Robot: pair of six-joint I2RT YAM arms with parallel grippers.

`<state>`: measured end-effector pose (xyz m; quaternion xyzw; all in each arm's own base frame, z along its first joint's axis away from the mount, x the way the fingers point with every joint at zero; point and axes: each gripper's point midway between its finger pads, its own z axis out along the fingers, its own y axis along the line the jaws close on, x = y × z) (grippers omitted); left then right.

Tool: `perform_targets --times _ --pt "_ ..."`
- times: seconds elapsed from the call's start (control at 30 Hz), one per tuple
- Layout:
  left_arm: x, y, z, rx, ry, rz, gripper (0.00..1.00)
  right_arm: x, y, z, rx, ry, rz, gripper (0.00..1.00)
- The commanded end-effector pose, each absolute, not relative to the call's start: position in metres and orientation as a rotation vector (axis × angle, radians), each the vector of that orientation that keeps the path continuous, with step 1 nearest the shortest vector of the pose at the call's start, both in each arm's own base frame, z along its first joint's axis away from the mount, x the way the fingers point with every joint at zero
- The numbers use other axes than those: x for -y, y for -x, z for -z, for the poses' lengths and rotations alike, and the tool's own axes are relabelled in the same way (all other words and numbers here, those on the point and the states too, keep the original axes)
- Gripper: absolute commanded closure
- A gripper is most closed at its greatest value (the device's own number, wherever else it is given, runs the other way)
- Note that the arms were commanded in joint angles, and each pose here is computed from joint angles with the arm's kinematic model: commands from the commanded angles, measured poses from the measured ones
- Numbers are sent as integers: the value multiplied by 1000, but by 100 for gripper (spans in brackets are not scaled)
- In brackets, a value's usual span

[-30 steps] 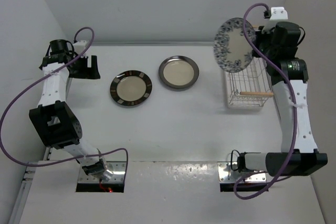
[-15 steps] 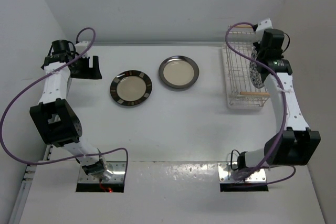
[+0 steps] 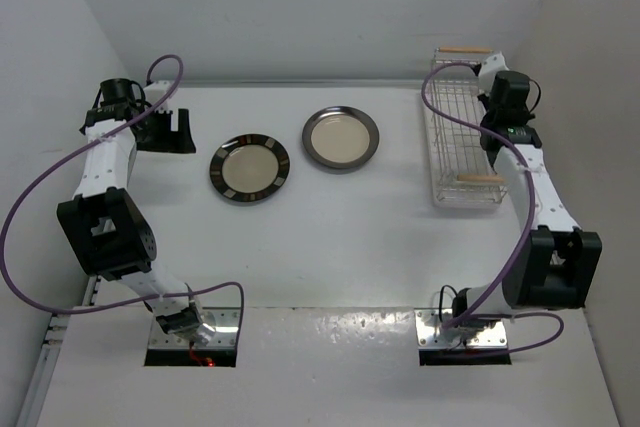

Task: Load the plates into the dish rack

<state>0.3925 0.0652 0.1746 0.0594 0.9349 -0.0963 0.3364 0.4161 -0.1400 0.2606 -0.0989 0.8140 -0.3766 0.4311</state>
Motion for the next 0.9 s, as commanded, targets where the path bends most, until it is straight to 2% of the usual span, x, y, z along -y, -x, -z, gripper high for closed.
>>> perform_targets --times 0.0,0.23,0.5,0.6,0.63,0.7,0.73,0.8,0.83,0.87 --pt "-58 -395 -187 -2390 -190 261 14 153 -419 -310 -1839 140 1044 100" --pt "-58 -395 -187 -2390 -190 261 14 161 -408 -286 -1866 149 1110 100" --pt "-61 -394 -186 -2397 -183 240 14 157 -409 -253 -1969 127 974 100" --pt "-61 -394 -186 -2397 -183 240 12 156 -410 -253 -1970 87 942 72" --pt "-61 -394 -186 -2397 -183 240 12 155 -408 -248 -1996 93 931 56" --pt "-61 -394 -186 -2397 -183 240 10 151 -409 -251 -1990 80 907 38" --pt "-62 -395 -182 -2407 -181 245 10 151 -408 -254 -1991 80 904 25" --pt "-59 -394 -175 -2428 -186 247 10 152 -410 -265 -1975 52 889 14" --pt "-61 -394 -174 -2433 -182 235 10 150 -413 -275 -1957 44 877 4" --pt "-53 -394 -166 -2467 -204 223 10 150 -413 -280 -1952 34 873 1"
